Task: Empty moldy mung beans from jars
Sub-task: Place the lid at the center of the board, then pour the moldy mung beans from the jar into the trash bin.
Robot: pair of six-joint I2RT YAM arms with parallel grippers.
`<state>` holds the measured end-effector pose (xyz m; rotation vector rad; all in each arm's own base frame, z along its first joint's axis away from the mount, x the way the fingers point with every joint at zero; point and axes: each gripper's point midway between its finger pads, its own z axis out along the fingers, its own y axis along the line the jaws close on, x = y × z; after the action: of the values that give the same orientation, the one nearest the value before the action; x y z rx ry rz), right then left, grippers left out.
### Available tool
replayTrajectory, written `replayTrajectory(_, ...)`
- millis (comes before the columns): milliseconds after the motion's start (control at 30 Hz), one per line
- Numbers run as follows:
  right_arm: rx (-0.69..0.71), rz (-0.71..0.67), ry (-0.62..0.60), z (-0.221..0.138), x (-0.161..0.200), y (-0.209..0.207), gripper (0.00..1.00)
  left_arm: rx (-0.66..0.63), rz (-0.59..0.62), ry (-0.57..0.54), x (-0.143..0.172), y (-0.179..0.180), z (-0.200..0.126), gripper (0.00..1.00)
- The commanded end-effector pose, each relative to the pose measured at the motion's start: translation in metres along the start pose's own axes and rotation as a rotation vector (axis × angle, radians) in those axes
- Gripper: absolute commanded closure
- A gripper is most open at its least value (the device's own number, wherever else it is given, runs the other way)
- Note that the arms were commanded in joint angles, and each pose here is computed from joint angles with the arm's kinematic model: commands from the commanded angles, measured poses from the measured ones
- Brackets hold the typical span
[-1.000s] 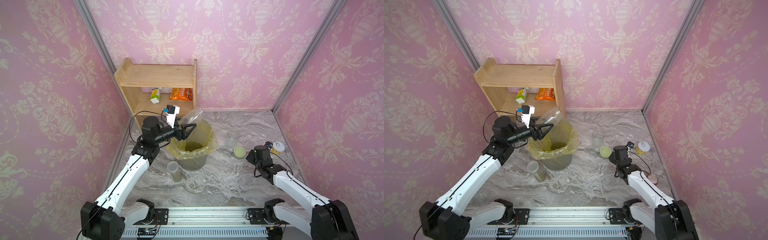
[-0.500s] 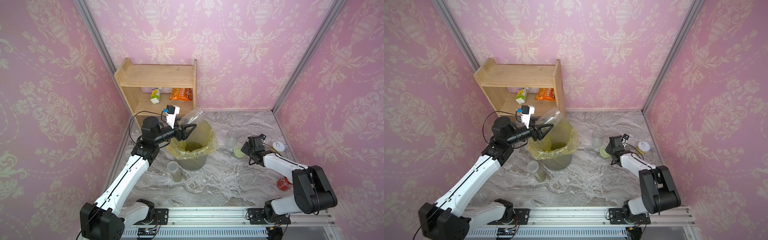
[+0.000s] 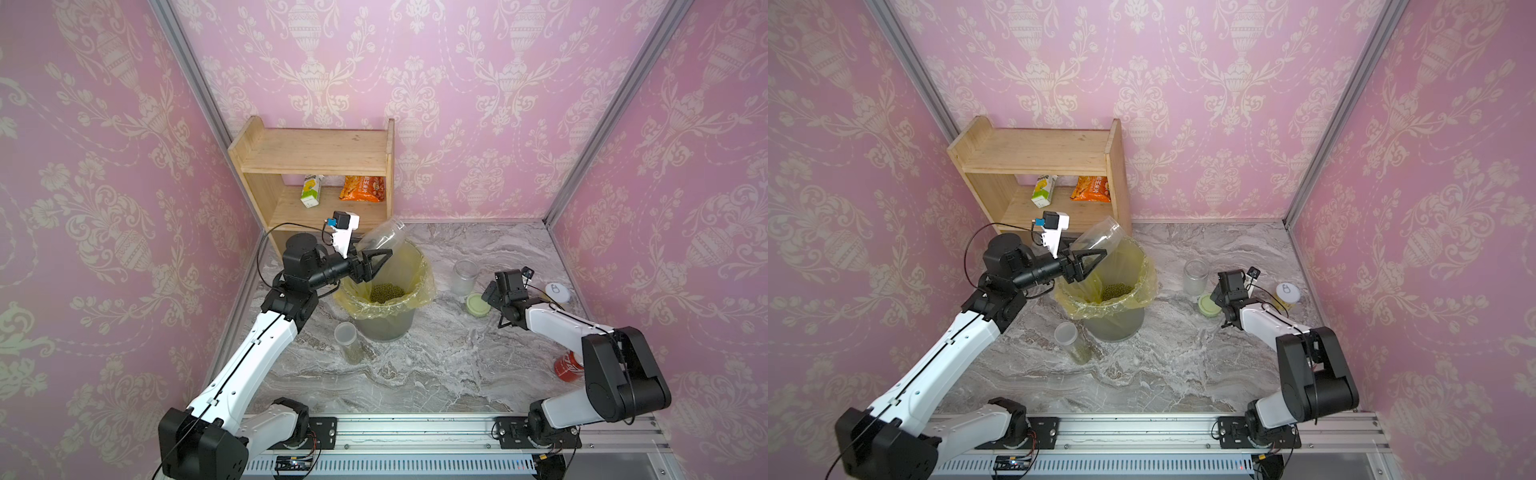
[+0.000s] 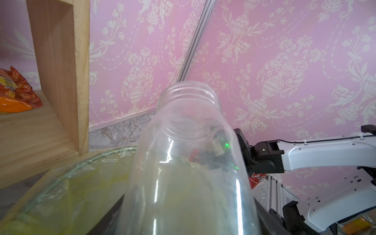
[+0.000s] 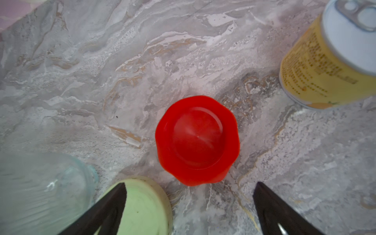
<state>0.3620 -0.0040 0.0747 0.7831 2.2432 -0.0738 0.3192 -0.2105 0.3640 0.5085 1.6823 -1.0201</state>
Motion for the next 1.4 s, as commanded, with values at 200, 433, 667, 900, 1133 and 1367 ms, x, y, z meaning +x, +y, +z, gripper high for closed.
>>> replayTrajectory(200, -0.112, -0.109, -0.067, -0.05, -0.003, 0.017, 0.0, -0.044, 0.028, 0.084, -0.005, -0.021, -0.023, 0.59)
replayTrajectory(433, -0.226, -0.131, -0.052, -0.071, 0.009, 0.026, 0.0, -0.063, 0.026, 0.187, 0.015, -0.034, -0.048, 0.61)
replayTrajectory(667, -0.294, -0.184, -0.053, -0.085, 0.012, 0.039, 0.0, -0.18, 0.014, 0.355, 0.025, -0.026, -0.064, 0.63)
replayTrajectory(900, -0.322, -0.215, -0.04, -0.089, 0.018, 0.046, 0.01, -0.254, -0.047, 0.578, 0.043, -0.007, -0.063, 0.63)
replayTrajectory(1133, -0.344, -0.224, -0.046, -0.095, 0.017, 0.047, 0.01, -0.39, -0.043, 0.753, 0.05, 0.009, -0.059, 0.64)
replayTrajectory(1367, -0.348, -0.226, -0.062, -0.101, 0.016, 0.041, 0.0, -0.514, 0.011, 0.891, 0.052, 0.021, -0.053, 0.64)
